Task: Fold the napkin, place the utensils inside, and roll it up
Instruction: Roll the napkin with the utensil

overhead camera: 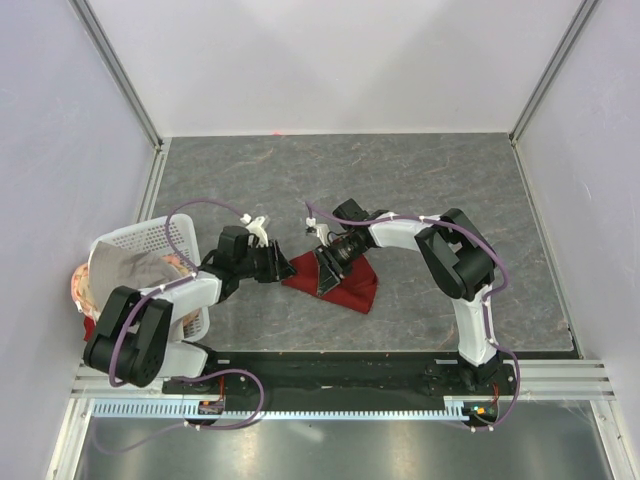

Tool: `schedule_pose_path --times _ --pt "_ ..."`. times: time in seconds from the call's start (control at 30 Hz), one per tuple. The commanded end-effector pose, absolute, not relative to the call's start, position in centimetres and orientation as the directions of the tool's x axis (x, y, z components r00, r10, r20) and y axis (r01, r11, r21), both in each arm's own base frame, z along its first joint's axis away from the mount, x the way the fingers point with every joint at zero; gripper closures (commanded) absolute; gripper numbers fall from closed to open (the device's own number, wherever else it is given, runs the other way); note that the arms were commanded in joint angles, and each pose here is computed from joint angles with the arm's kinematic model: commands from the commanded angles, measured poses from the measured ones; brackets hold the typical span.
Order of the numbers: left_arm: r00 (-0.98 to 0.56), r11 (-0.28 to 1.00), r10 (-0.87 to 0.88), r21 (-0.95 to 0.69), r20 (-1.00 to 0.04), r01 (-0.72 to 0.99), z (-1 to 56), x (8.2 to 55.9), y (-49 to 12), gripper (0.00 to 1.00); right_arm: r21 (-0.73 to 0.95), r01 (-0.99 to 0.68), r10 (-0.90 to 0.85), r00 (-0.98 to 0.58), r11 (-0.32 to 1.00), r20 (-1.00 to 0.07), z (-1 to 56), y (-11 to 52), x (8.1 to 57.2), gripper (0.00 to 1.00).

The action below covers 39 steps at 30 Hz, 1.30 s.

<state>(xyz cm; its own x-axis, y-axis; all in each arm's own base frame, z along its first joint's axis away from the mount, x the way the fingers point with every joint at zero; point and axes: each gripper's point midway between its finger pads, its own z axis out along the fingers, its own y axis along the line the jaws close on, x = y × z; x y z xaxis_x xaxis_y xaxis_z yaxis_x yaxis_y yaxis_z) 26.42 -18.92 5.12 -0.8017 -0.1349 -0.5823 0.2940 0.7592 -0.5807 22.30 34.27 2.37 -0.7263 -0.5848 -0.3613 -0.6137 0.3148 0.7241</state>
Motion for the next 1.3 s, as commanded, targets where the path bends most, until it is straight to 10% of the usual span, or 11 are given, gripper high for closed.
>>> schedule_pose_path --times 0.0,0.23,0.57,0.87,1.27 --pt "-0.822 0.756 -0.128 -0.591 -0.555 0.282 3.6 26.2 -19.1 0.70 0.695 -0.622 -0.598 -0.726 0.361 -0.339 1.0 33.8 23.0 0.56" --pt "-0.852 0.791 -0.128 -0.570 -0.507 0.221 2.3 26.6 -18.6 0.94 0.634 -0.662 -0.597 -0.713 0.399 -0.368 2.2 33.4 24.1 0.42" --pt "-0.898 0.829 -0.120 -0.541 -0.422 0.143 1.3 26.8 -18.2 0.97 0.301 -0.811 -0.567 -0.571 0.502 -0.594 8.0 31.8 27.2 0.26" --pt "-0.938 0.840 -0.108 -0.534 -0.330 0.091 0.6 26.7 -18.3 0.97 -0.111 -0.886 -0.659 -0.246 0.451 -0.711 9.9 33.1 24.8 0.25" --pt "-0.939 0.841 -0.106 -0.534 -0.327 0.091 1.0 27.2 -18.4 0.97 -0.161 -0.905 -0.751 -0.217 0.395 -0.623 5.7 33.5 23.5 0.33"
